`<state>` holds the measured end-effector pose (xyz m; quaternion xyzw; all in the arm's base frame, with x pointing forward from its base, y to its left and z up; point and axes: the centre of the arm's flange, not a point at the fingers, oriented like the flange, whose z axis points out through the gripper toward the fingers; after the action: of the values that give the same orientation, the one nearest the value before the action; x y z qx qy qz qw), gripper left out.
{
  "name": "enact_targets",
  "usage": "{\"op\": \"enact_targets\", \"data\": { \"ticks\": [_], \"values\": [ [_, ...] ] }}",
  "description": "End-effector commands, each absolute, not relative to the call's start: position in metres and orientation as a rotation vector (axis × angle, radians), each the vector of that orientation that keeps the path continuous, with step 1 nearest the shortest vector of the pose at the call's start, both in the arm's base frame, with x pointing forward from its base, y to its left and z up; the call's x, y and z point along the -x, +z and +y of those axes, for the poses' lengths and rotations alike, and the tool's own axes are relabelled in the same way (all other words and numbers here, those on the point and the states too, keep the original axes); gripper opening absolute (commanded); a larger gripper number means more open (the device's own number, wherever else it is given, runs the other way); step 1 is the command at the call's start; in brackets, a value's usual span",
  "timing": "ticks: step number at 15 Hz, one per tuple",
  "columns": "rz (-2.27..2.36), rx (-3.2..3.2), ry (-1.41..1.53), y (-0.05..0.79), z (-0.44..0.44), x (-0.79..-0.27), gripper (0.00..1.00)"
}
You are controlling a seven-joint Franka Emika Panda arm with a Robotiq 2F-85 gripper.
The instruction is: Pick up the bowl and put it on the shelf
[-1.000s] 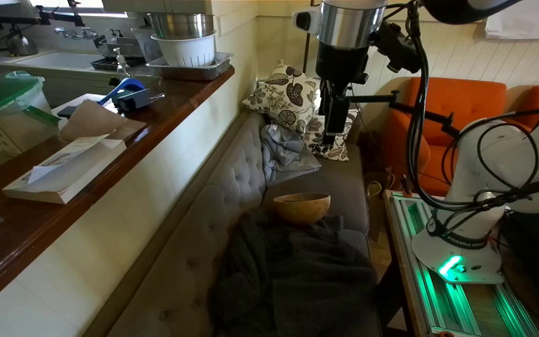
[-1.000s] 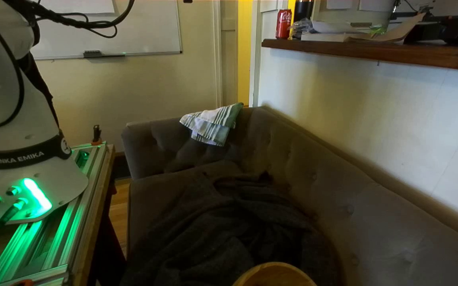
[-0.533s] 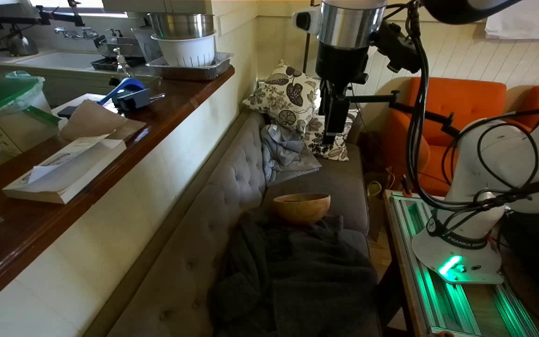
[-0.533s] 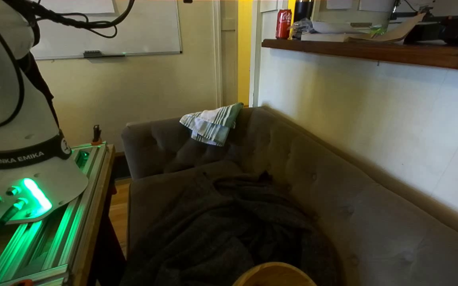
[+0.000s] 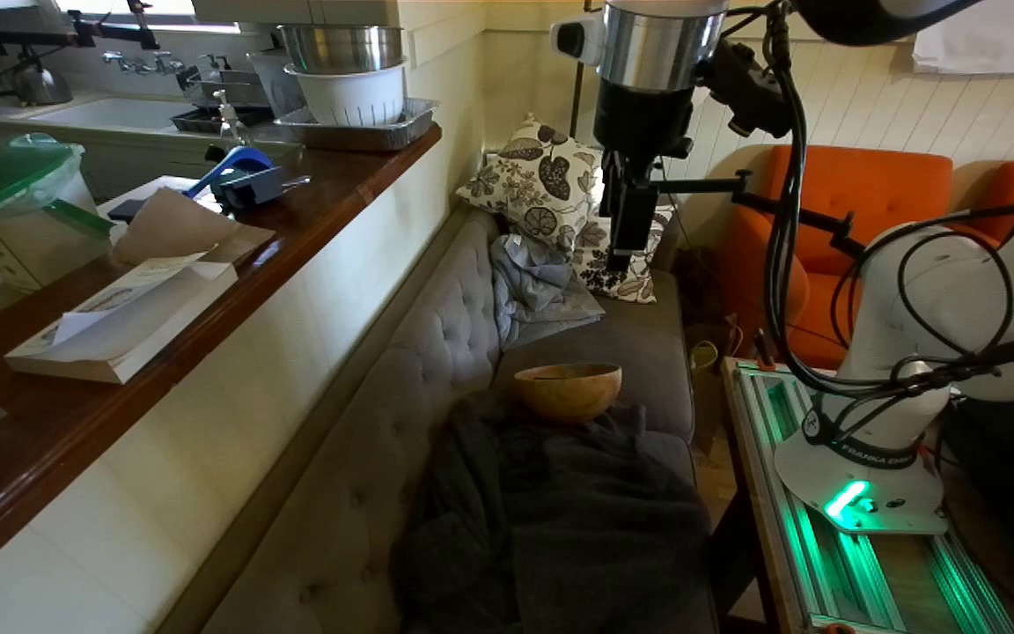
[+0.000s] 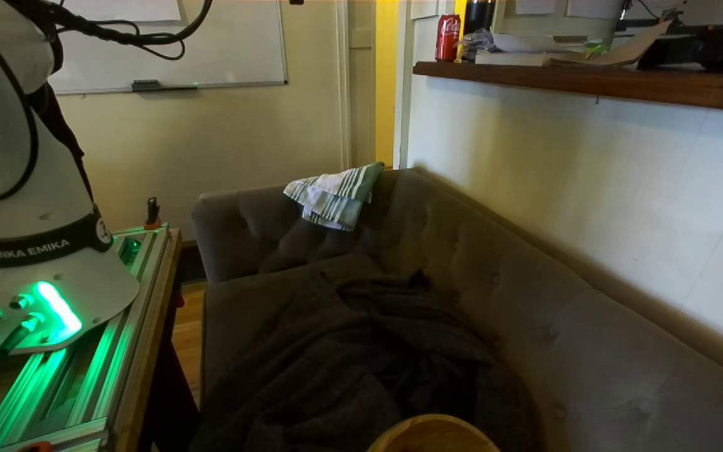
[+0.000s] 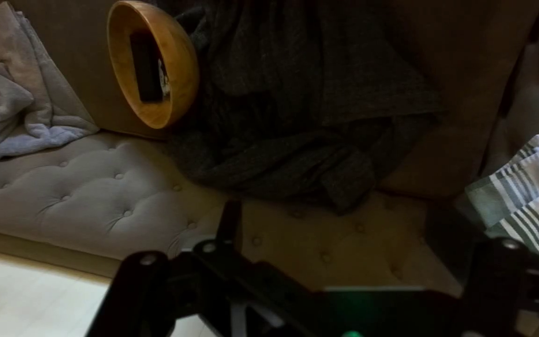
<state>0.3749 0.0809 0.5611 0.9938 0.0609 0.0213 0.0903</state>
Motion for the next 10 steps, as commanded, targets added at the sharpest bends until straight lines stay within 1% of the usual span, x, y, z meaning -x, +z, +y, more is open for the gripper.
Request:
{"op": "enact_targets", "data": {
  "ticks": [1,8,10],
  "values": [
    [0.181,-2.955,0.063,0.561,0.081,-0.375,1.00],
    [0.181,-2.955,0.063,0.561,0.081,-0.375,1.00],
    [0.238,-2.955,0.097,0.551,0.066,-0.385,1.00]
  ]
}}
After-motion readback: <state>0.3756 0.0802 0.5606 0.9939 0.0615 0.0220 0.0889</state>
